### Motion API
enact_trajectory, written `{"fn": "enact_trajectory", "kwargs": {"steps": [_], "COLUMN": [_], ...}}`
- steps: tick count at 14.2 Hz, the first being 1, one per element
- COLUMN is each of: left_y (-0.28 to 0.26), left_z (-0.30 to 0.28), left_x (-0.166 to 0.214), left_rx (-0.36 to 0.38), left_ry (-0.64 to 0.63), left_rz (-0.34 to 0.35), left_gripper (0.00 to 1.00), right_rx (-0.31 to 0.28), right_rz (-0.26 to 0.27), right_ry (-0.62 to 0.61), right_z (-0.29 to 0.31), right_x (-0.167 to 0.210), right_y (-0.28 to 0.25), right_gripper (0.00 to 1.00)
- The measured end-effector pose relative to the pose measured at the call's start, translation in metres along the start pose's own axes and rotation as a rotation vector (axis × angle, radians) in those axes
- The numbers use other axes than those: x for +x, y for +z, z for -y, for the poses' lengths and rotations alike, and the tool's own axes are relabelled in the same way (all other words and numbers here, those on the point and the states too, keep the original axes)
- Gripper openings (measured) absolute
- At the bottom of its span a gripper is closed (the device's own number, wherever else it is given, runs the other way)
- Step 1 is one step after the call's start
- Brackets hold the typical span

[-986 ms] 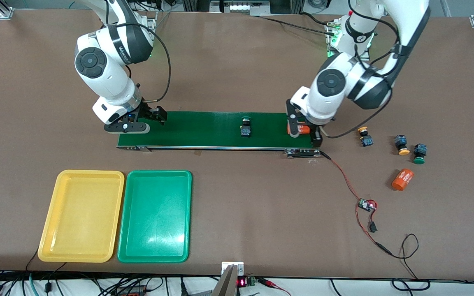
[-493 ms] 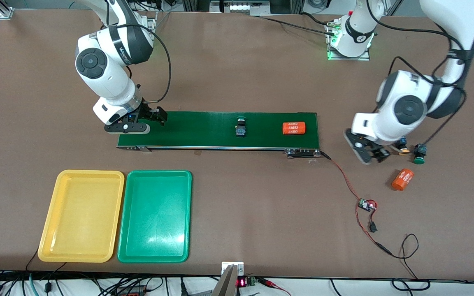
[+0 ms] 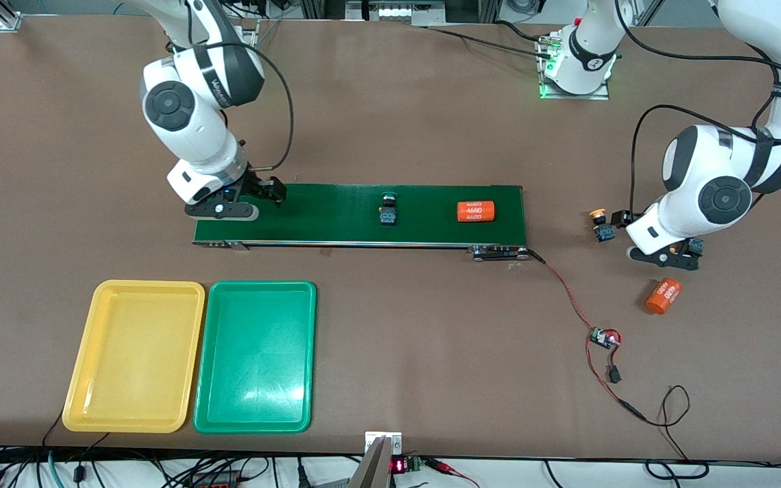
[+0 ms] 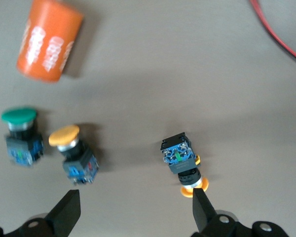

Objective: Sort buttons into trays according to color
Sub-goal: 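Grasp a yellow-capped button with the left gripper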

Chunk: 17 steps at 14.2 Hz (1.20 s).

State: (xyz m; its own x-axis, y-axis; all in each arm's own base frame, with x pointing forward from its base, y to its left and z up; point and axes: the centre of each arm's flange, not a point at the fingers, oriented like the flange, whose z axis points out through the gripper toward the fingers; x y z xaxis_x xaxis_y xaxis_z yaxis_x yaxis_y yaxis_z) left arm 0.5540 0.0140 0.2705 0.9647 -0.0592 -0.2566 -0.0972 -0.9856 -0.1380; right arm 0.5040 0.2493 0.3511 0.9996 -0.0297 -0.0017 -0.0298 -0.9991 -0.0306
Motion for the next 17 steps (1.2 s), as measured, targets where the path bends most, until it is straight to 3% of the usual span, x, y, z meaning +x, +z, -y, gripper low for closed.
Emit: {"fn": "enact_trajectory", "kwargs": {"steps": [2,4,15,17], "left_y": [0.011,0.028,0.093,0.096], "left_z": [-0.006,-0.011,-0.022,-0.023], "left_x": [0.000,0.004,0.016,0.016], "left_rx": [-0.049,-0.092,-0.125,-0.126], "left_ry": [-0.128,-0.172,-0.176,-0.167], "left_rz": [0.028,0.048,0.098,0.104], "left_gripper": [1.00,1.00,1.00,0.94], "right_rx": [-0.002,-0.002,-0.003,0.000], "right_rz": [0.000,-0.002,-0.014,-0.018], "right_ry": [-0.009,0.020,-0.007,0.009], "right_z": [0.010,0.018,0.069,0.070], "right_x": [-0.004,-0.006,-0.029,-0.028], "right_y": [0.008,0.014,0.057,0.056], "right_gripper": [1.00,1.00,1.00,1.00]}}
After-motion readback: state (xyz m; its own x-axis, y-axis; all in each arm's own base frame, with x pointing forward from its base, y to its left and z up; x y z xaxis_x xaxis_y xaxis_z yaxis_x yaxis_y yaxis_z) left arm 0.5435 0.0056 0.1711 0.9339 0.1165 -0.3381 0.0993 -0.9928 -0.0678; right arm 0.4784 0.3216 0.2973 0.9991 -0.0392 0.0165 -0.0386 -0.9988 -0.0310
